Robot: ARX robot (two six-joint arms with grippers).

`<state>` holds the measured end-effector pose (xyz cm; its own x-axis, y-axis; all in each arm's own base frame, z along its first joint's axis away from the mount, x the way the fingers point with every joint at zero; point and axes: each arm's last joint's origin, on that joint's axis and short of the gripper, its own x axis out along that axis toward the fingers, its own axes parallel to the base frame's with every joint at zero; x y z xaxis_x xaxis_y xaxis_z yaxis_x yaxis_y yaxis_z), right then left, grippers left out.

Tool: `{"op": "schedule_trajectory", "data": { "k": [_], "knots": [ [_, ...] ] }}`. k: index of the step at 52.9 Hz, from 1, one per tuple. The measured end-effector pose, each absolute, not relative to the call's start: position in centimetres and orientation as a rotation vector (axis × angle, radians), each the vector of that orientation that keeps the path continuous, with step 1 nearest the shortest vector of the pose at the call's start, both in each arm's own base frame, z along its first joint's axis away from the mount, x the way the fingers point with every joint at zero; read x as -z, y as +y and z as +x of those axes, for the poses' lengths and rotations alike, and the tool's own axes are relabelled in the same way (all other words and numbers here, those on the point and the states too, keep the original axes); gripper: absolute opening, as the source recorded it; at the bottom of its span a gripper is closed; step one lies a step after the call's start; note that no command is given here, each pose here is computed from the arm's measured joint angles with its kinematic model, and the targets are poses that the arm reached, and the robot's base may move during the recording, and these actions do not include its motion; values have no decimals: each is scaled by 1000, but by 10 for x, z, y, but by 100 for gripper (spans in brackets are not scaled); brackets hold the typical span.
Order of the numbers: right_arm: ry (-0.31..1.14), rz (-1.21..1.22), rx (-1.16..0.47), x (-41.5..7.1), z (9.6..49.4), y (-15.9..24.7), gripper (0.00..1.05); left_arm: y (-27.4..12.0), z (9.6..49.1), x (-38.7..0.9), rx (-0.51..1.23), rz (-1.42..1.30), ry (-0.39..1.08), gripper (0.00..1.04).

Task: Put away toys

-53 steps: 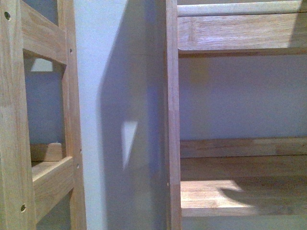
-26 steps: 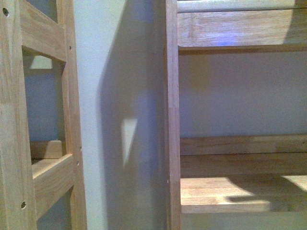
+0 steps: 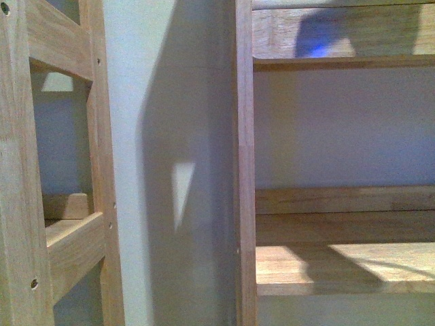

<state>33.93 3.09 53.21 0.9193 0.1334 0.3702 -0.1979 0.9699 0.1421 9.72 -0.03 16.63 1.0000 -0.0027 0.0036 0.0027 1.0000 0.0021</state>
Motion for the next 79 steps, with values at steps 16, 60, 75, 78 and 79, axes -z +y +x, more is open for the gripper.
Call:
{"op": "schedule_trajectory", "data": {
  "k": [16, 60, 75, 78, 79],
  "knots": [
    [-375, 198, -203, -526, 357, 58, 6, 0, 97, -166, 3, 2, -4, 99],
    [-383, 211, -194, -517, 373, 53, 6, 0, 97, -166, 3, 2, -4, 99],
    [-372, 199, -167, -516, 374, 52, 43, 0, 97, -166, 3, 2, -4, 99],
    [-372, 196, -158, -516, 374, 52, 51, 0, 97, -166, 3, 2, -4, 99],
    [-372, 196, -157, -517, 374, 52, 53, 0, 97, -166, 3, 2, -4, 99]
  ]
}}
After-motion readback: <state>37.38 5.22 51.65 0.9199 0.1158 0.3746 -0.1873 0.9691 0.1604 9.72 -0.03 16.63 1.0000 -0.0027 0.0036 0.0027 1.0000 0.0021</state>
